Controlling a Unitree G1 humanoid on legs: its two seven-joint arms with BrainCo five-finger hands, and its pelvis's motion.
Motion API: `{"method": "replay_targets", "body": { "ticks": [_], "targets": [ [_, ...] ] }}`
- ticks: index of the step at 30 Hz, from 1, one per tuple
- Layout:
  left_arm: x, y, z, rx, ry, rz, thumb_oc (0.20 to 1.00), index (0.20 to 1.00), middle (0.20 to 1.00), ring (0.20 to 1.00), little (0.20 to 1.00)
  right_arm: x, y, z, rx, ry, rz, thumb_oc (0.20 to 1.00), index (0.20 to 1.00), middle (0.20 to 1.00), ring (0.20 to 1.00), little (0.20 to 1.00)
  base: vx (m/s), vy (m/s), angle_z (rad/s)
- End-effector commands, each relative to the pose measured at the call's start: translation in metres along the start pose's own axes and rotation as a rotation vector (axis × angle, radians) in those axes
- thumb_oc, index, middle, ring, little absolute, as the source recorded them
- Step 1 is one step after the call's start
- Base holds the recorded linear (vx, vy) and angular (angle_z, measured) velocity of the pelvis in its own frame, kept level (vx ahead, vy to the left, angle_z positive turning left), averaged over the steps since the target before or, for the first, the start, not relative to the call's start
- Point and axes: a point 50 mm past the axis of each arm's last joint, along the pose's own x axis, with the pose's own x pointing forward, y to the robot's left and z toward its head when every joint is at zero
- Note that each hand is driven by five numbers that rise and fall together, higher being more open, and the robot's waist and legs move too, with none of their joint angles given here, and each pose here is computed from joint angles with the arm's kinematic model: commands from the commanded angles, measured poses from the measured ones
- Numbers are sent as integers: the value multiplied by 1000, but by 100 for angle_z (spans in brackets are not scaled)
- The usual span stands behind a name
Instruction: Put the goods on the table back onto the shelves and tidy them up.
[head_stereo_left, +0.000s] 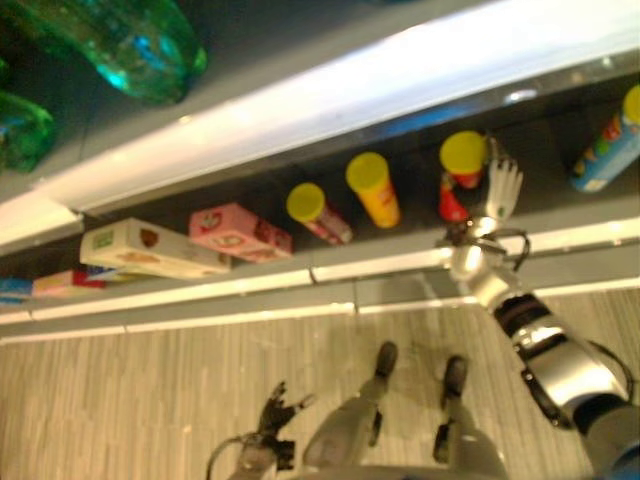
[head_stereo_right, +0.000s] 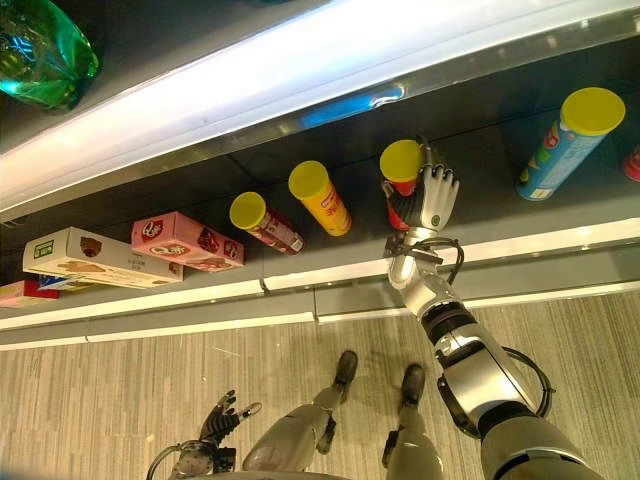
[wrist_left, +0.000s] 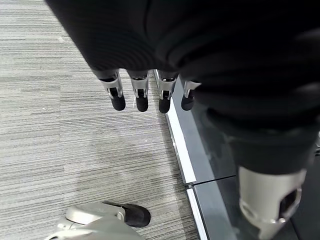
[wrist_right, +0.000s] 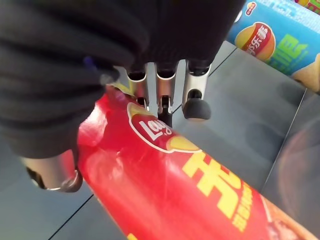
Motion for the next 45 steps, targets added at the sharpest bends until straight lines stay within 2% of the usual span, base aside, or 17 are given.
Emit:
{"method": "replay_targets", "body": {
  "ticks": [1, 11, 23, 33, 37, 41, 42, 45],
  "targets": [
    [9, 4, 15, 66, -32, 4, 1000, 1000, 1000, 1000, 1000, 13, -4, 6, 31, -1, -56, 1000, 1000, 1000, 1000, 1000, 0, 0, 0],
    [8, 7, 9, 53, -8, 25, 1000, 1000, 1000, 1000, 1000, 8, -4, 14, 118, 8, -54, 1000, 1000, 1000, 1000, 1000, 0, 0, 0],
    [6, 13, 0, 82, 39, 62, 1000, 1000, 1000, 1000, 1000, 20, -30, 34, 242, -65, -201, 1000, 1000, 1000, 1000, 1000, 0, 0, 0],
    [6, 15, -4, 116, 59, 54, 1000, 1000, 1000, 1000, 1000, -1, -23, 39, 283, -68, -107, 1000, 1000, 1000, 1000, 1000, -1, 18, -3],
    [6, 17, -4, 113, 67, 56, 1000, 1000, 1000, 1000, 1000, -19, -19, 28, 272, -34, -30, 1000, 1000, 1000, 1000, 1000, 8, 18, -9],
    [5, 19, -10, 97, 94, 85, 1000, 1000, 1000, 1000, 1000, -74, -15, 6, 266, 39, 149, 1000, 1000, 1000, 1000, 1000, 40, 11, -3],
    [5, 19, -10, 98, 96, 85, 1000, 1000, 1000, 1000, 1000, -75, -15, 6, 266, 40, 150, 1000, 1000, 1000, 1000, 1000, 32, 6, -12],
    [1, 23, -20, 85, 137, 113, 1000, 1000, 1000, 1000, 1000, -110, -16, -1, 274, 70, 281, 1000, 1000, 1000, 1000, 1000, 30, 27, -32]
  ]
}}
